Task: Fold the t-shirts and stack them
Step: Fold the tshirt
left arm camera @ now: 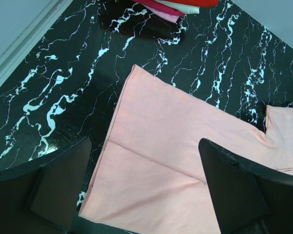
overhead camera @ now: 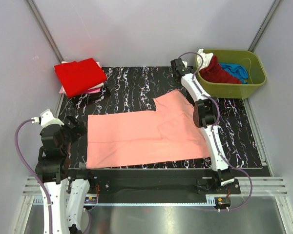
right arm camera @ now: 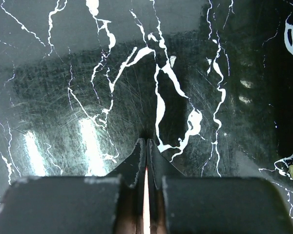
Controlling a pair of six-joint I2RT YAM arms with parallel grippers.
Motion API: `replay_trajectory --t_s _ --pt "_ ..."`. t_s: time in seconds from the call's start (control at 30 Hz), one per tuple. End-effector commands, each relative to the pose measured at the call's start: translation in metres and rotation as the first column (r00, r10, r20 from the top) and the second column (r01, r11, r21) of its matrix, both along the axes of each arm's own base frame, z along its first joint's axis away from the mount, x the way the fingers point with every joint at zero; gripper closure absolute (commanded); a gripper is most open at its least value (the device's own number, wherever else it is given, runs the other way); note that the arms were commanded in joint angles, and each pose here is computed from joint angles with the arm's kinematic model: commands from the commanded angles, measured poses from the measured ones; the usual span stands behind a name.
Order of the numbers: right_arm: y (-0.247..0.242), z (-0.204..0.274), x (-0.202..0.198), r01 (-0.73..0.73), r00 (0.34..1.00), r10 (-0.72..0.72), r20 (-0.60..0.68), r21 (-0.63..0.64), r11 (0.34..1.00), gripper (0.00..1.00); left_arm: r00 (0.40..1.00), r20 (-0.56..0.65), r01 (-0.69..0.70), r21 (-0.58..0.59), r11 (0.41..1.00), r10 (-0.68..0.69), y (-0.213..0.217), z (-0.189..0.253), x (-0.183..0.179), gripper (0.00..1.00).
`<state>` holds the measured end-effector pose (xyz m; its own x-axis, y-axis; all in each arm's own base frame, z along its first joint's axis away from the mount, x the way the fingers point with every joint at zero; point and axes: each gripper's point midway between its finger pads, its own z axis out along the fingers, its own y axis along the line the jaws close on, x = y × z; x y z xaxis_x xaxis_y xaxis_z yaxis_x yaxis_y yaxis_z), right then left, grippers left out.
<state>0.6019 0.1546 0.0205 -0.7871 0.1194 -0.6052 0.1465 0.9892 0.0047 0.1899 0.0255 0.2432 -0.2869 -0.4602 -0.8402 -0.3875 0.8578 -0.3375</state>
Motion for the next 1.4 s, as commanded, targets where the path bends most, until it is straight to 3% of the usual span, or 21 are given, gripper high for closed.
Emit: replay_trajectory --t_s 0.0,0.4,0.6,0.87,1.0,1.2,1.37 --pt "-0.004 0.005 -0.018 0.002 0.999 -0.003 -0.049 -0.017 1.000 1.00 0.999 0.039 -0.025 0.006 1.000 0.025 0.004 0.009 0.005 0.01" --pt "-0.001 0.085 -0.039 -0.013 1.000 0.013 0.012 0.045 0.999 1.00 0.999 0.032 0.021 0.011 1.000 -0.021 -0.001 0.004 0.016 0.01" --pt "-0.007 0.119 -0.062 -0.026 0.999 0.024 0.045 0.058 0.998 1.00 0.967 -0.216 0.125 -0.048 0.991 -0.132 -0.013 -0.024 0.059 0.01" --pt "-0.003 0.152 -0.090 -0.044 0.996 0.032 0.084 0.143 0.989 1.00 0.924 -0.359 0.129 -0.027 0.991 -0.131 0.000 -0.039 0.126 0.04" --pt "-0.001 0.143 -0.107 -0.048 0.998 0.039 0.055 0.175 0.983 1.00 0.857 -0.499 0.118 -0.045 0.992 -0.124 0.006 -0.081 0.156 0.09" --pt "-0.003 0.138 -0.128 -0.061 0.998 0.053 0.046 0.194 0.979 1.00 0.797 -0.599 0.079 -0.032 0.996 -0.083 0.016 -0.123 0.182 0.19" --pt "0.000 0.142 -0.139 -0.073 0.997 0.063 0.050 0.225 0.972 1.00 0.764 -0.644 0.061 0.007 0.998 -0.042 0.027 -0.149 0.191 0.38"
